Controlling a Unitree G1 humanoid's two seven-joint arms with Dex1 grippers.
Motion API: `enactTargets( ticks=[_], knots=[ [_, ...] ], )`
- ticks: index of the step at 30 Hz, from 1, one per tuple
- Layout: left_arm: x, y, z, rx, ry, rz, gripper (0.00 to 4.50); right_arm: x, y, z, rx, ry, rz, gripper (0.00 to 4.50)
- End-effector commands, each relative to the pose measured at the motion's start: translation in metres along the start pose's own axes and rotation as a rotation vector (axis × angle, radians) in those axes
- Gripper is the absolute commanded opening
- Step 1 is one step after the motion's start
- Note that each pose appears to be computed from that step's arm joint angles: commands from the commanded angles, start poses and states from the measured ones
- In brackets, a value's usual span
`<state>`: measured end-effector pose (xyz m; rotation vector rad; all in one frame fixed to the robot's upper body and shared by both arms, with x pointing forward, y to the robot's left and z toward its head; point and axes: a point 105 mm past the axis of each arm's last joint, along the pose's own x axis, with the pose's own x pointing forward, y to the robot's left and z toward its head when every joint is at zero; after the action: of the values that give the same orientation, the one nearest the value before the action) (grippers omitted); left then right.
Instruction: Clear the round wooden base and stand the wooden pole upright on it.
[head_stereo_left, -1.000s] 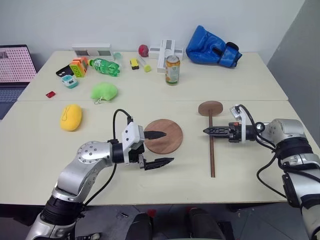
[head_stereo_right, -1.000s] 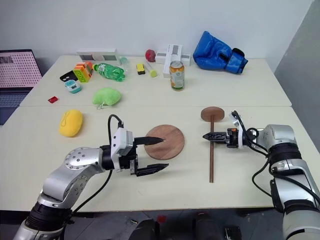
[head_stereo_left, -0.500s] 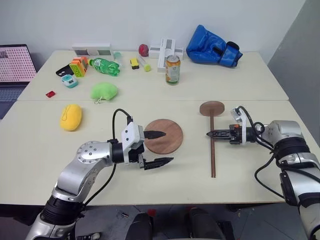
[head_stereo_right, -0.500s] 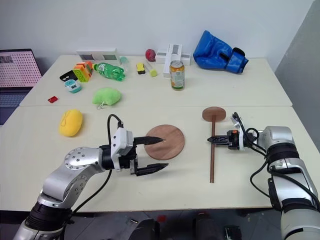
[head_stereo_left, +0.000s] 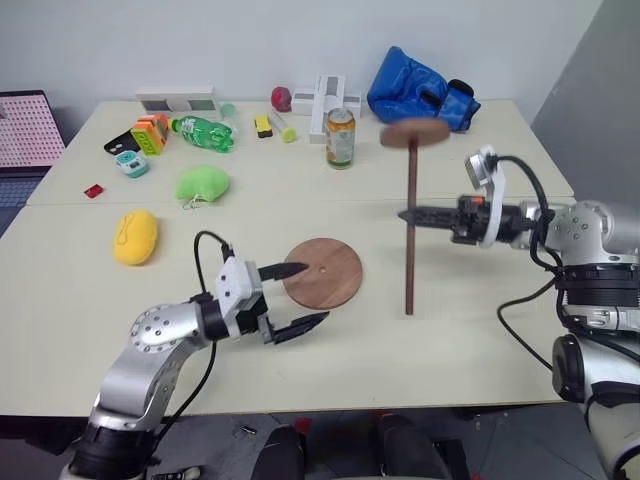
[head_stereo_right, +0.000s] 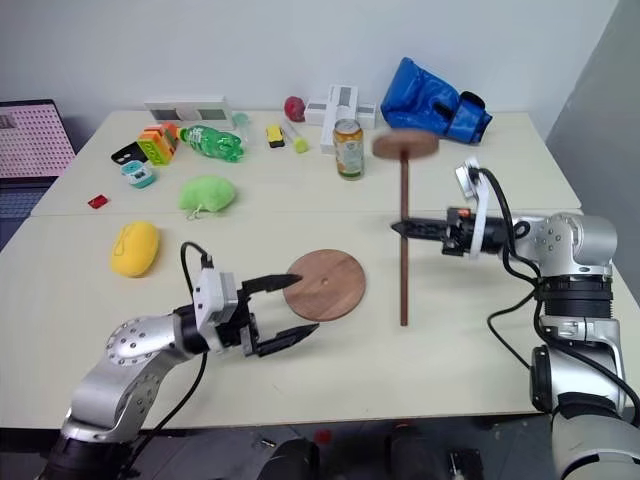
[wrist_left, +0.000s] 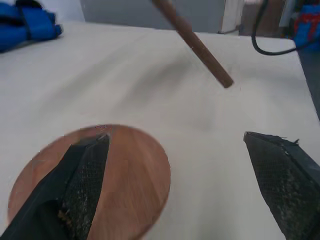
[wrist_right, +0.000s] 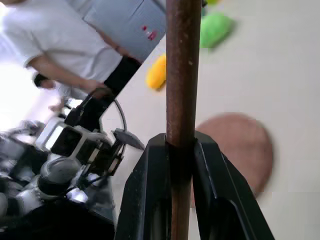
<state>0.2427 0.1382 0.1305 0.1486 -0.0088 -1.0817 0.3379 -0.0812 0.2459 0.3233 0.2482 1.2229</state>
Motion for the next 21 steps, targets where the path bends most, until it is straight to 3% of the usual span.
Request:
enactTargets(
  ticks=[1,10,21],
  knots=[
    [-0.022,-0.013,0.008,-0.027,-0.053,0.102,4.5,0.029,0.031,0.024,-0.314,-0.202,-0.083,0.24],
    [-0.024,-0.015,-0.001,-0.076,-0.079,0.274,4.5,0.058,0.023,-0.023,-0.517,-0.269,-0.21,0.24],
    [-0.016,-0.012,0.004,-0.067,-0.092,0.257,4.5,0.063,0.006,-0.026,-0.523,-0.292,-0.284,0.24]
  ],
)
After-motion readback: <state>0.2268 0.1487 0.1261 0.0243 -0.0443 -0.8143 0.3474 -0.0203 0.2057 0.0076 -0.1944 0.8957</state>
